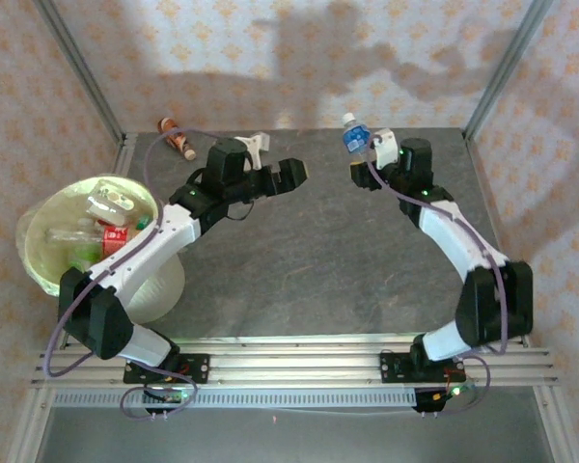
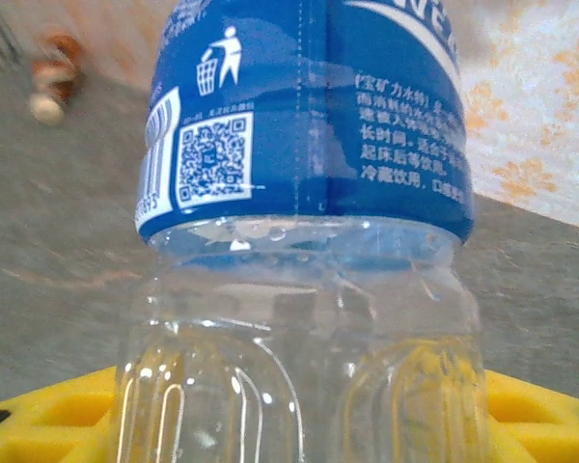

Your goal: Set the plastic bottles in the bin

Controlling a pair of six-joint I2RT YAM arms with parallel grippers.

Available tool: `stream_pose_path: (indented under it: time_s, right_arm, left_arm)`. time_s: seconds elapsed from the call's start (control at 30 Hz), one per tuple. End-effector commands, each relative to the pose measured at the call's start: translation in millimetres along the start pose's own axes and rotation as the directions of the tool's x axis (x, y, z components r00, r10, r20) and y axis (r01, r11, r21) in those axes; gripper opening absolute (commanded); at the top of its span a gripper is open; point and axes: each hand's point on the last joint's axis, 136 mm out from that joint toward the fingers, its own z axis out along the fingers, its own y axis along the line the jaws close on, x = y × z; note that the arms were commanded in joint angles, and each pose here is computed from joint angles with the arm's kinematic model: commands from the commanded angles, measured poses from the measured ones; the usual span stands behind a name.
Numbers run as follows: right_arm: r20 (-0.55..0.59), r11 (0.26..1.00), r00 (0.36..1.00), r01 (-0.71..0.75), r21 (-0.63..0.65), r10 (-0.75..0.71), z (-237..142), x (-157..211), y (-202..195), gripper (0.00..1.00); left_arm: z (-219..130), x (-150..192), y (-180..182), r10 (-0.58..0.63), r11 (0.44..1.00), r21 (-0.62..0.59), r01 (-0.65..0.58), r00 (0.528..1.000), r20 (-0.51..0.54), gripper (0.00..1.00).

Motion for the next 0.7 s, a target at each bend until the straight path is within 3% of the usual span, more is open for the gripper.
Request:
stream_pose_path:
  time_s: [0.0,0.13,0.23,0.67]
  right_arm:
    - [0.062,0.946,0.955,-0.278,-0.164,0.291,-21,-12,29,0.46]
    - [0.000,0.850,0.910,-0.388,-0.356,0.415,-46,-21,71,0.47]
    - [-0.010,0.810,0.908,-0.378,-0.448,0.418,-61,-25,102,0.47]
    - [-0.031,0.728,0.930,-0.307,-0.613,0.366,-75,-29,166,0.51]
  left_arm:
    - [-2,-12,-47,0.040,0.974,0.220,-0.052,0.998,0.058,1.00]
    - [2,-9,-63,0.056,0.954,0.292,-0.068,0.997,0.051,1.00]
    - [9,-9,-64,0.030,0.952,0.301,-0.047,0.998,0.061,1.00]
    - [42,6,-68,-0.023,0.945,0.327,0.010,0.999,0.036,1.00]
